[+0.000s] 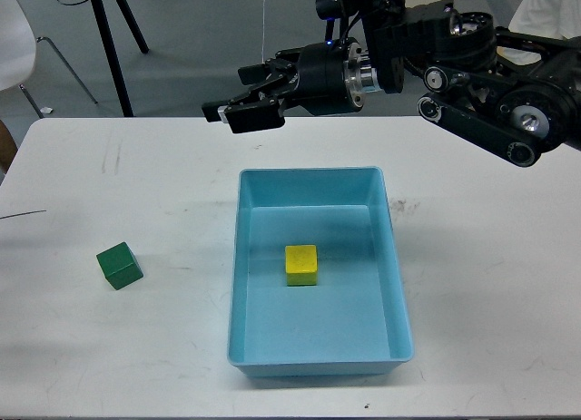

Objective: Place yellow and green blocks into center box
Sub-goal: 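Lift the right gripper out of the tray and withdraw it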

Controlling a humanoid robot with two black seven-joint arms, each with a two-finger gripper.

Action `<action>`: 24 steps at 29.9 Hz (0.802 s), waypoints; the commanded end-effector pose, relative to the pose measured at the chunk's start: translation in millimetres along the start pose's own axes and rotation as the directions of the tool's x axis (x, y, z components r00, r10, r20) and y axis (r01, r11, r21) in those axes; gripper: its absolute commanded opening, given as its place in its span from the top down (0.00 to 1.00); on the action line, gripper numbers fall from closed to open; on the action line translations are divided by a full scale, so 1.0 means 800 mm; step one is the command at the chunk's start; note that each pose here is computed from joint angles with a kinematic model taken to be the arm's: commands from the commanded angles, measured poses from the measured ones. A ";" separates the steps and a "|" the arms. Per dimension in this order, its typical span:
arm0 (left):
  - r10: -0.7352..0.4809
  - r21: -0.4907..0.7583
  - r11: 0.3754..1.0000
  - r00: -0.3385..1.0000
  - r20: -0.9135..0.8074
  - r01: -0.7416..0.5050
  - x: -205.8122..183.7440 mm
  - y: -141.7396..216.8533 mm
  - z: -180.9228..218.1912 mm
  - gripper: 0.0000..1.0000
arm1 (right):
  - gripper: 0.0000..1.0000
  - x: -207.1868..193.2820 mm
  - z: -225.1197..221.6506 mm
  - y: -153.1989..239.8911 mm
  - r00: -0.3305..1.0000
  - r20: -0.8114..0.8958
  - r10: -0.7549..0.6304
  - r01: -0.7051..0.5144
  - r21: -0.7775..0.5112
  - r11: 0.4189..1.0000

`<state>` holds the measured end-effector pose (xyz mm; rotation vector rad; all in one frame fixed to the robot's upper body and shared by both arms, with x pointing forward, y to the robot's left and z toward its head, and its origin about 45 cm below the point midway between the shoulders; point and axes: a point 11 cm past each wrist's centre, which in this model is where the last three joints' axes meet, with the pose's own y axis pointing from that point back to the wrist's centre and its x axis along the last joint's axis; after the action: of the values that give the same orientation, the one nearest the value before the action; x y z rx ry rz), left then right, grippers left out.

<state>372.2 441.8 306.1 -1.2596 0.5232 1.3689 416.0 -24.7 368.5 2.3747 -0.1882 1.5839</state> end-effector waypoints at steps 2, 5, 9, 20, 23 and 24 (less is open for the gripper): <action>-0.212 0.025 0.977 0.977 0.031 0.211 -0.033 -0.005 0.009 0.00 | 0.02 -0.003 -0.008 -0.008 0.961 0.161 0.223 -0.234 0.051 0.971; -0.270 0.095 0.961 0.952 0.143 0.258 -0.040 -0.004 0.004 0.00 | 0.02 -0.016 0.002 0.001 0.909 0.262 0.323 -0.341 0.024 0.940; -0.355 0.231 0.928 0.879 0.317 0.292 -0.038 0.005 -0.013 0.00 | 0.02 -0.037 -0.004 0.012 0.852 0.360 0.379 -0.415 0.025 0.909; -0.404 0.325 0.910 0.731 0.550 0.258 -0.022 -0.010 0.013 0.00 | 0.02 -0.062 0.007 0.091 0.670 0.484 0.563 -0.607 -0.079 0.791; -0.458 0.389 0.884 0.638 0.619 0.258 -0.024 -0.015 0.008 0.00 | 0.02 -0.066 0.012 0.128 0.583 0.508 0.634 -0.676 -0.130 0.725; -0.487 0.421 0.869 0.591 0.643 0.258 -0.027 -0.017 0.004 0.00 | 0.02 -0.068 0.012 0.139 0.548 0.521 0.655 -0.698 -0.146 0.701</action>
<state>373.5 442.9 328.3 -0.5732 -0.0423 1.2589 380.9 -109.8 332.6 2.9381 -1.1898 1.1287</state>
